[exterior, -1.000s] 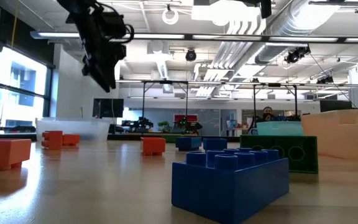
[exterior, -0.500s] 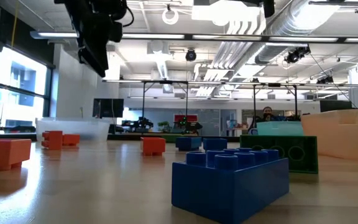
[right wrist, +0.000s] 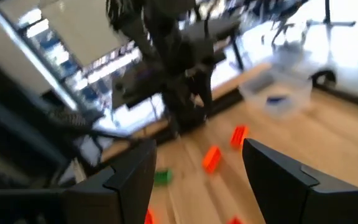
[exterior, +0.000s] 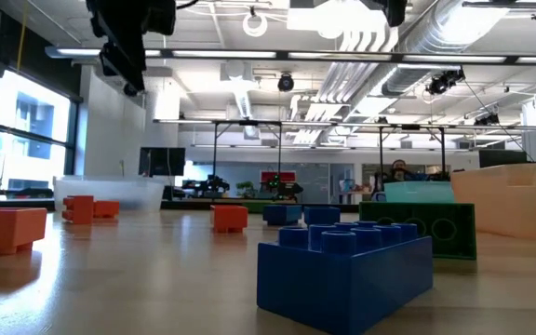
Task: Sort & place blocks by color
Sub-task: Put the green game piece into the green bin
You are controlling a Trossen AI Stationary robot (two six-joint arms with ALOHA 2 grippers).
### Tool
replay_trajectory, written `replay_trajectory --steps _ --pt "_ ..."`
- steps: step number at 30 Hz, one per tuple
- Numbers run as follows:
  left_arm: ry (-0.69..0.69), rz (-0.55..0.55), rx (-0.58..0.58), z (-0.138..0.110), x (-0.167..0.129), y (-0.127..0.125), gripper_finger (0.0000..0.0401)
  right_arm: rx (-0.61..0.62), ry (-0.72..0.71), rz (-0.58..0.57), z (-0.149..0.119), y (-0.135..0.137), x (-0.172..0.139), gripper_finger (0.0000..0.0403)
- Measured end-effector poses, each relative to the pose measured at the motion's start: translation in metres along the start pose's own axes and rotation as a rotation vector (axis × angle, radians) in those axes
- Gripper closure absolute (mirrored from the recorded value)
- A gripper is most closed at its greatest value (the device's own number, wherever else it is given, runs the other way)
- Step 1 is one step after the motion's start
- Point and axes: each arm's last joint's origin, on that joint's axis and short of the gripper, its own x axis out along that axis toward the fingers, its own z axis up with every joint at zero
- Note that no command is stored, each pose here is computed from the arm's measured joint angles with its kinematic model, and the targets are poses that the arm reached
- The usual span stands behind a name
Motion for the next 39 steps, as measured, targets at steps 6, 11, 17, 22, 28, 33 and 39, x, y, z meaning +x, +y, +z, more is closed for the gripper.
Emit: replay_trajectory --steps 6,11,17,22,28,33,39 --pt "0.042 -0.054 0.050 -0.013 0.003 -0.030 0.0197 -0.001 0.128 -0.036 -0.012 -0.006 -0.001 0.0176" --pt "0.073 -0.088 0.055 -0.024 0.004 -0.049 0.0197 -0.018 0.184 -0.035 -0.016 -0.007 -0.002 0.0176" --pt "0.095 -0.115 0.022 -0.034 0.004 -0.065 0.0197 -0.029 0.288 0.014 -0.027 -0.007 0.003 0.0176" --pt "0.112 -0.132 -0.018 -0.042 0.004 -0.077 0.0198 -0.048 0.387 0.044 -0.046 -0.003 0.016 0.0176" --pt "0.082 -0.092 -0.015 -0.051 0.003 -0.087 0.0199 -0.041 0.480 0.078 -0.066 0.004 0.026 0.0176" --pt "0.052 -0.060 -0.033 -0.057 0.003 -0.093 0.0197 -0.061 0.525 0.097 -0.076 0.010 0.026 0.0176" --pt "0.026 -0.040 -0.046 -0.062 0.002 -0.098 0.0198 -0.092 0.559 0.103 -0.084 0.018 0.019 0.0176"
